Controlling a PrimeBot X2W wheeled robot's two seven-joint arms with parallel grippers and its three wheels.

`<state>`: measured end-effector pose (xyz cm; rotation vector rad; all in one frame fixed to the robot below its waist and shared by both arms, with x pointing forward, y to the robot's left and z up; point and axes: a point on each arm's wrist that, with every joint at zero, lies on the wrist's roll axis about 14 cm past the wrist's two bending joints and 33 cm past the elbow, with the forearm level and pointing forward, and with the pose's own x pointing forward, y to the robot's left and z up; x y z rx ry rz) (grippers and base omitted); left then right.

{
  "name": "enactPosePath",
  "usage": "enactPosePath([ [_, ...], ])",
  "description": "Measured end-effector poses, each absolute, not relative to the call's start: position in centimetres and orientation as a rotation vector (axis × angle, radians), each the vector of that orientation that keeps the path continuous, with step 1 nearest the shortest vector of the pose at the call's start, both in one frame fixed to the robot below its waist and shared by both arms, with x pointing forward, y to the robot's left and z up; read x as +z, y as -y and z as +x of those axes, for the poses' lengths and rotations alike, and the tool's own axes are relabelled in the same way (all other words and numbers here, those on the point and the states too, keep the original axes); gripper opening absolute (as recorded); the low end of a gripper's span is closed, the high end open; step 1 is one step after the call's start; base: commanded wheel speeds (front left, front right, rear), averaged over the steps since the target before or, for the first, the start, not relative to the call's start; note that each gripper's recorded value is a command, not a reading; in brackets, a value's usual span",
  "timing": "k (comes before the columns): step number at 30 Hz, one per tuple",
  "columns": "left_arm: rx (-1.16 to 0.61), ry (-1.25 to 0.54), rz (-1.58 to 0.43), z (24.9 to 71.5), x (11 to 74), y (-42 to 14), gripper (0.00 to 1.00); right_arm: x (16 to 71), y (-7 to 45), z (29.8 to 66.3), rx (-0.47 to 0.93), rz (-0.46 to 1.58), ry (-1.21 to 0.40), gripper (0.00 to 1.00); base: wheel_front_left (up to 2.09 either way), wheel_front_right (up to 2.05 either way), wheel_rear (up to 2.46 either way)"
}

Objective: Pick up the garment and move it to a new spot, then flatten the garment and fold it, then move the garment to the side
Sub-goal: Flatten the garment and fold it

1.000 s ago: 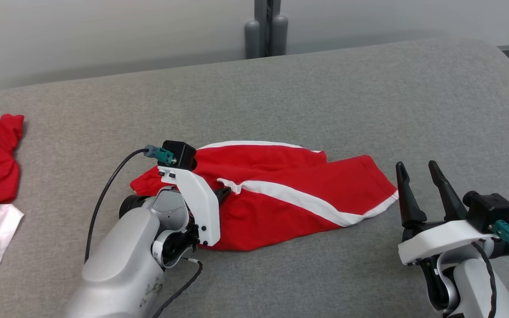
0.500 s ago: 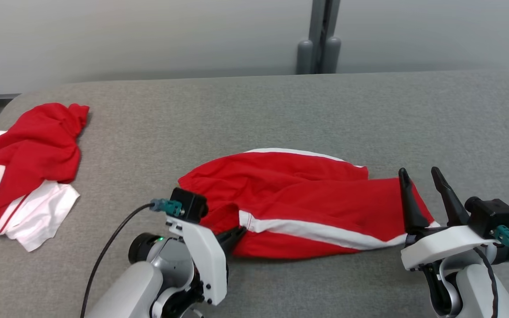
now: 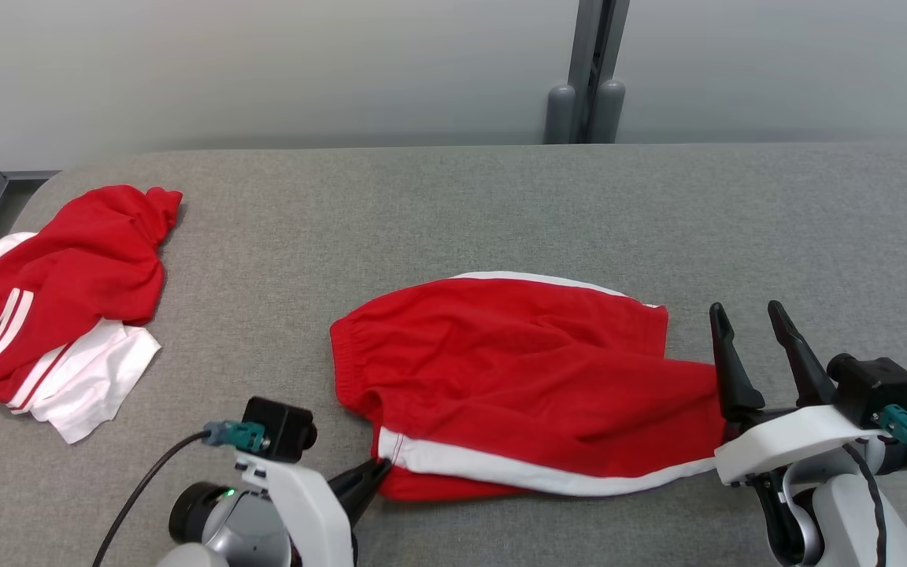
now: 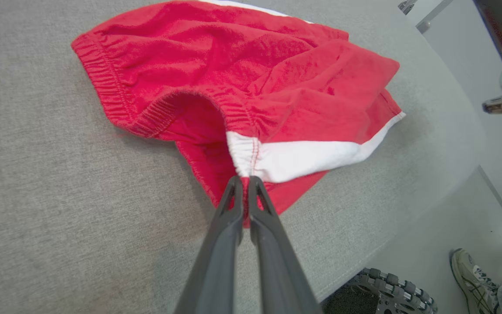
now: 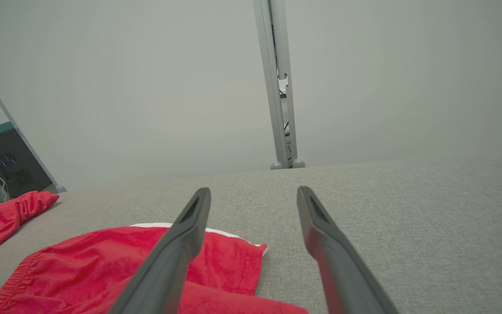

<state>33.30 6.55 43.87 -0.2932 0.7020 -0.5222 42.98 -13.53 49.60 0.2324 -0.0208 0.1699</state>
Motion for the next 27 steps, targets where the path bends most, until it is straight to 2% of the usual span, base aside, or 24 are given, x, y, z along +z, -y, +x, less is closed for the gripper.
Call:
enactPosePath([
  [8,-0.499,-0.75,-0.277,30.7,42.9,-8.2,0.01,49.7,14.2,42.4,0.156,0.23,0.025,1.0,0.0,0.0,0.0],
  [9,-0.494,-0.76,-0.274,30.4,42.7,-8.5,0.36,49.8,14.2,42.4,0.155,0.229,0.027,1.0,0.0,0.0,0.0],
  [10,-0.494,-0.76,-0.274,30.4,42.7,-8.5,1.0,49.8,14.2,42.4,0.155,0.229,0.027,1.0,0.0,0.0,0.0],
  [13,-0.464,-0.772,-0.281,29.7,42.5,-9.2,1.0,50.1,14.2,42.3,0.156,0.228,0.034,1.0,0.0,0.0,0.0],
  [19,-0.359,-0.674,-0.298,30.6,44.1,-11.8,1.0,50.6,13.9,42.2,0.166,0.224,0.046,1.0,0.0,0.0,0.0],
  [27,-0.179,-0.294,-0.274,34.5,49.9,-16.5,1.0,51.0,13.6,42.0,0.177,0.224,0.054,1.0,0.0,0.0,0.0],
])
